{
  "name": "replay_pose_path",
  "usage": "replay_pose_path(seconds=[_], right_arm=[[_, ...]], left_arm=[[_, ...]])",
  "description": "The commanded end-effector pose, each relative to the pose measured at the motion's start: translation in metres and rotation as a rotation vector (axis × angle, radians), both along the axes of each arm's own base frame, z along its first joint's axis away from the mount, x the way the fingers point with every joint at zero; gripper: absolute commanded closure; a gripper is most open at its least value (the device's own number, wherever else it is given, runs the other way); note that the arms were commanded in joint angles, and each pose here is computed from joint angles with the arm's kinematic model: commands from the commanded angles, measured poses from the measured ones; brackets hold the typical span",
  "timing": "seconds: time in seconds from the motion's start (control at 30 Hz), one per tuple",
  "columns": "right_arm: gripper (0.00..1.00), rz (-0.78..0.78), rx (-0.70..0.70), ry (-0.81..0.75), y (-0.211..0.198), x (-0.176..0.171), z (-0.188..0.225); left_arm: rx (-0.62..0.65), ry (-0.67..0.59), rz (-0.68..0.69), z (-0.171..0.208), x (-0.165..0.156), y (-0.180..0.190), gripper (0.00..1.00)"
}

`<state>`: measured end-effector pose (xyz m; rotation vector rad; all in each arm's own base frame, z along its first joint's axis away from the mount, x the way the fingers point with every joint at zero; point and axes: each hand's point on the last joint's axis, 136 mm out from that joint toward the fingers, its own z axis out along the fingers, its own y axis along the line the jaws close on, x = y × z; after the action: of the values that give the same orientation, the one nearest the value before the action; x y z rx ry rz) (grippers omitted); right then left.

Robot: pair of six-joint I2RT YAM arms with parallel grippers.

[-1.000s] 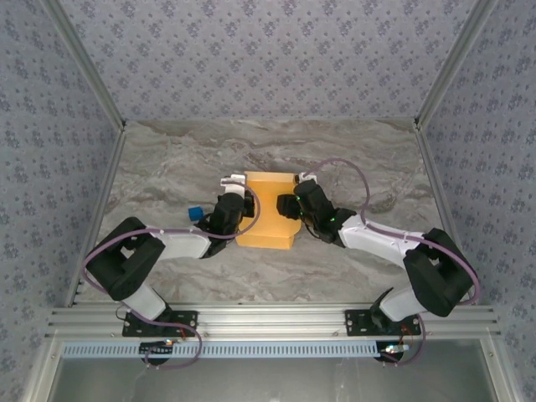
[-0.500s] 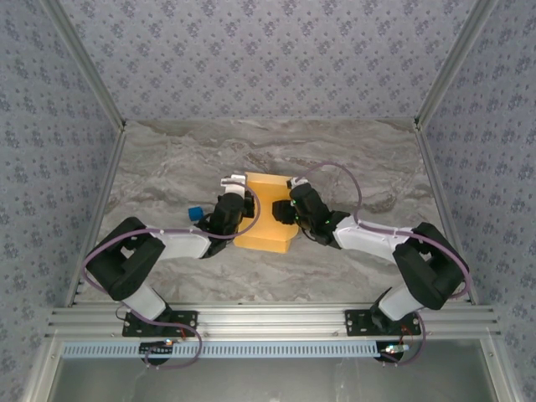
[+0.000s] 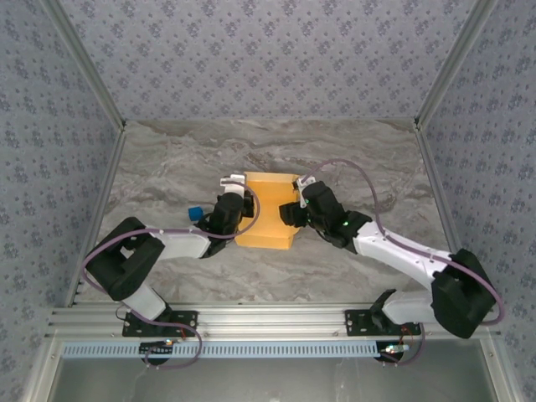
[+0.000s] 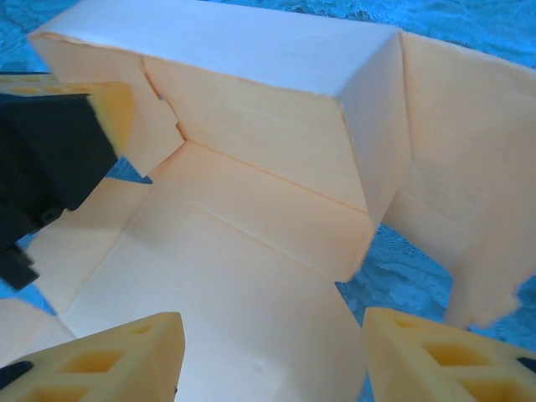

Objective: Fold the paper box

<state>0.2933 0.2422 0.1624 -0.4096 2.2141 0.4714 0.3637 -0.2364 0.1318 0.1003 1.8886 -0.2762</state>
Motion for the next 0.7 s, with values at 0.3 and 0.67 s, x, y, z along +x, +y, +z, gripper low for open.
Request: replay_pose_path(seconds=[0.3,0.67], right_arm=[[0.39,0.117,0.009,-0.054,-0.051,0.010,0.036],[0.50,0.274,0.151,-0.087,-0.050,0.038,0.042]], left_arm=[[-0.115,0.008,-0.003,0.025,-0.004,0.013,1.00],[-0.134,0.003,-0.014,0.043,-0.011,0.020,1.00]])
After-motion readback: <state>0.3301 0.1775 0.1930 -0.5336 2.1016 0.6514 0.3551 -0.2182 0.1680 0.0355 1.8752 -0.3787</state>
